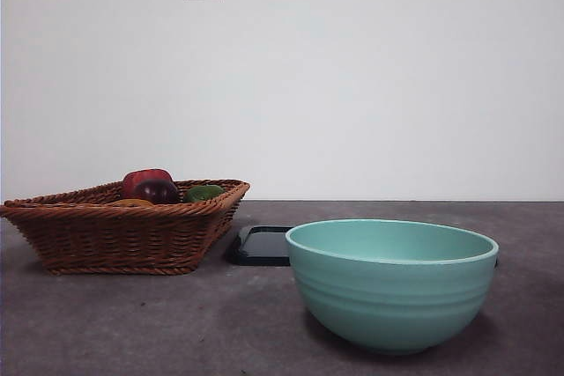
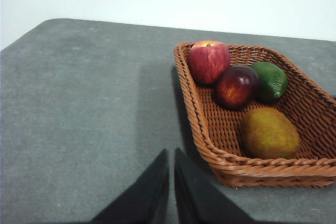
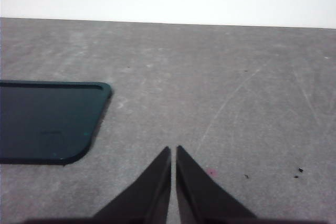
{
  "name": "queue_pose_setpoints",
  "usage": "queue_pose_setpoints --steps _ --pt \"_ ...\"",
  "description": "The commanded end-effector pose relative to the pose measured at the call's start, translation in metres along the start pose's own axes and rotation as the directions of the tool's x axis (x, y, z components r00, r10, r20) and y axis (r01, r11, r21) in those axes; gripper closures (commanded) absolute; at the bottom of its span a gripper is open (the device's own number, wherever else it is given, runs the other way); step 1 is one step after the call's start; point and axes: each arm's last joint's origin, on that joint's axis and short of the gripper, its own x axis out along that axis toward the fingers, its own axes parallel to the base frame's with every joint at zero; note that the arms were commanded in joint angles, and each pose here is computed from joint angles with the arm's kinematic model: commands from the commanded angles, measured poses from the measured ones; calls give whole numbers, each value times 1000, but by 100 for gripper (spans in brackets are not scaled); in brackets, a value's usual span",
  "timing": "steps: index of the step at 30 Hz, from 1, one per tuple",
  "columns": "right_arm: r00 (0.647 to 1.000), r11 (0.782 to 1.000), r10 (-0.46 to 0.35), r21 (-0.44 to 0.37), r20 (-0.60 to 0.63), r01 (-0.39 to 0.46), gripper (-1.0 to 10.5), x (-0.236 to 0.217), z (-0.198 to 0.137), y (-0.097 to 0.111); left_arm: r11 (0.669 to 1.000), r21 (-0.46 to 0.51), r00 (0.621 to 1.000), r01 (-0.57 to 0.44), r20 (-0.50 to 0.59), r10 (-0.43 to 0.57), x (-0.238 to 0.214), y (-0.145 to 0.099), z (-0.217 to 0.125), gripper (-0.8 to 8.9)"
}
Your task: Pick up the wifruite, put it on the bowl, pick up the plate, put it on desk
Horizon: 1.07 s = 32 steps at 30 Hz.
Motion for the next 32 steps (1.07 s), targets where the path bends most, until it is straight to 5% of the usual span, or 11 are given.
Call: queue_pose_setpoints --steps 1,32 --pt "1000 1000 -21 18 -9 21 940 1 -3 -1 1000 15 1000 -7 -25 8 2 1 -7 798" --pt "1000 1000 -20 18 20 20 940 0 0 -1 1000 15 1000 -8 -25 8 2 1 -7 798"
